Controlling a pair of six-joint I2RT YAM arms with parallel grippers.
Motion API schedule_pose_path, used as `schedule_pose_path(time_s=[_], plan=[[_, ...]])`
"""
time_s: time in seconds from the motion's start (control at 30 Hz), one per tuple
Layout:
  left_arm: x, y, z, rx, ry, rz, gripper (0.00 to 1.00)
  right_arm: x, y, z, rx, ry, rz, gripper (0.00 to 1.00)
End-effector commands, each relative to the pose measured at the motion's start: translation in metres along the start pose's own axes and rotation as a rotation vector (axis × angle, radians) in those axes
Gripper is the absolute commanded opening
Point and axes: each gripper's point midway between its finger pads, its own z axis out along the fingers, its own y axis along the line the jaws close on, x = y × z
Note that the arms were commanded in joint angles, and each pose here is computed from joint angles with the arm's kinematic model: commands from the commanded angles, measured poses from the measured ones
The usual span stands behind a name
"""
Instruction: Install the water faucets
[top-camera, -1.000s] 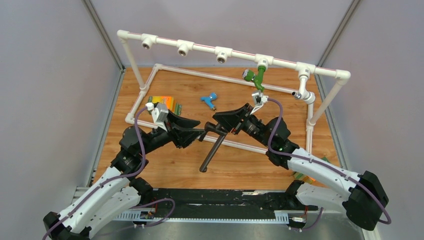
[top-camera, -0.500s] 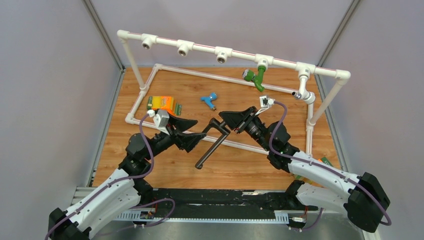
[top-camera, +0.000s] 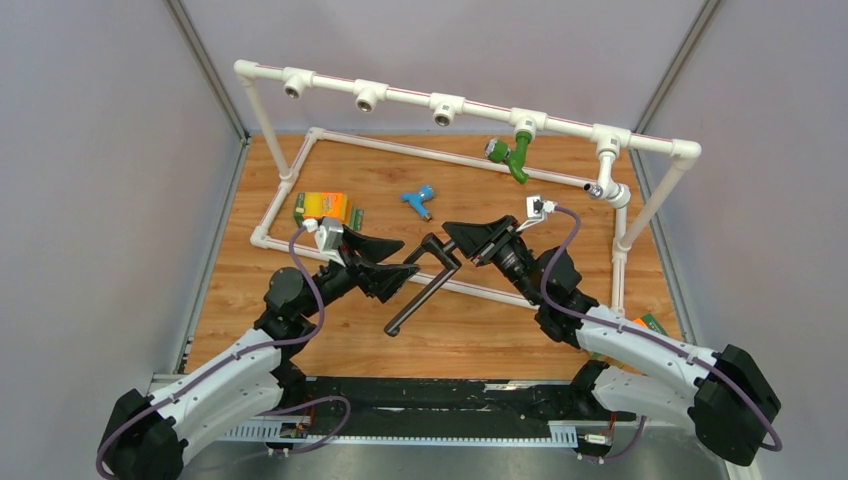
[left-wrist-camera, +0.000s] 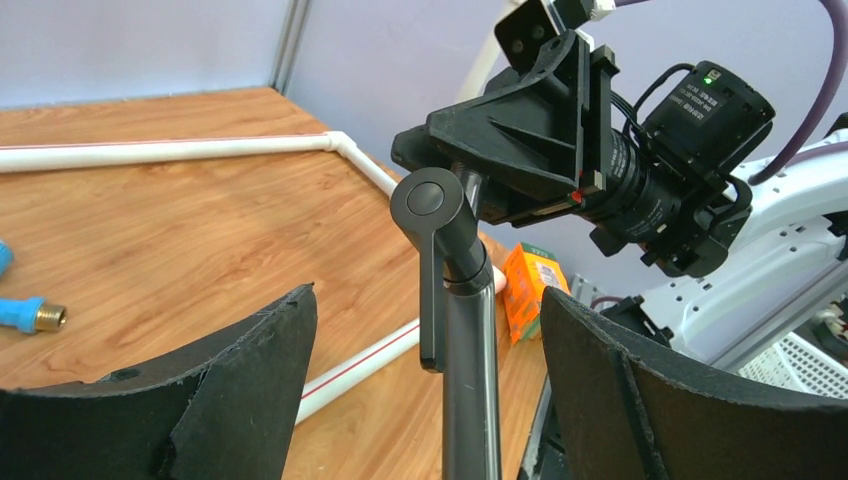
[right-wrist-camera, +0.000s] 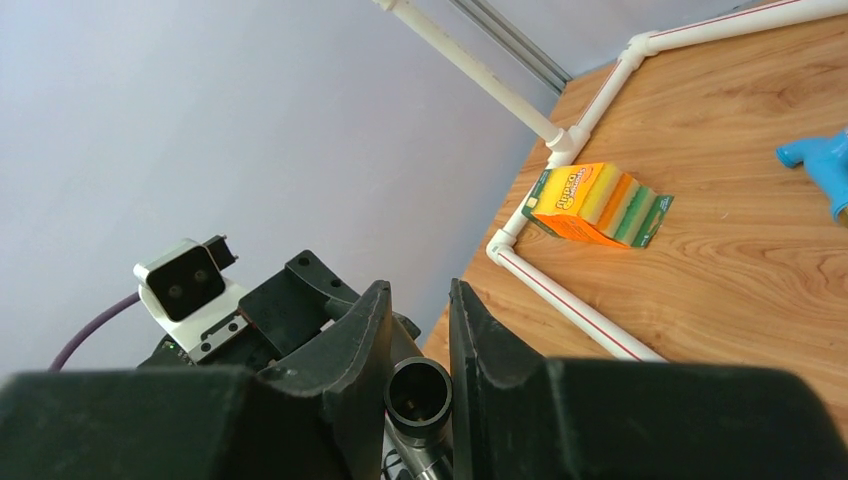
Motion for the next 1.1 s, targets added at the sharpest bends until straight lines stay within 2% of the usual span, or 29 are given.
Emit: schedule_pose_path(time_s=[0.0, 0.13, 0.27, 0.37, 0.83, 1.07], plan=[[-0.018, -0.012, 0.005, 0.065, -0.088, -0.024, 0.87, -0.033, 0.045, -0.001, -0.152, -0.114, 0.110, 0.00], [-0.016, -0.013, 0.010, 0.083, -0.091, -0.055, 0.86, -0.031, 0.043, -0.003, -0.164, -0.122, 0.160, 0.00], [-0.004, 0.000, 0.007, 0.028, -0.094, -0.102, 0.85, -0.037, 0.036, -0.007, -0.140, -0.163, 0.191, 0.00], [-0.007, 0.005, -0.001, 0.003, -0.155, -0.114, 0.85, -0.040, 0.031, -0.010, -0.117, -0.185, 0.188, 0.00], [0.000, -0.021, 0.031, 0.127, -0.130, -0.131, 0.83, -0.020, 0.045, -0.004, -0.173, -0.137, 0.257, 0.00], [-0.006, -0.026, 0.042, 0.164, -0.204, -0.132, 0.73, -0.009, 0.048, -0.003, -0.178, -0.121, 0.295, 0.00]])
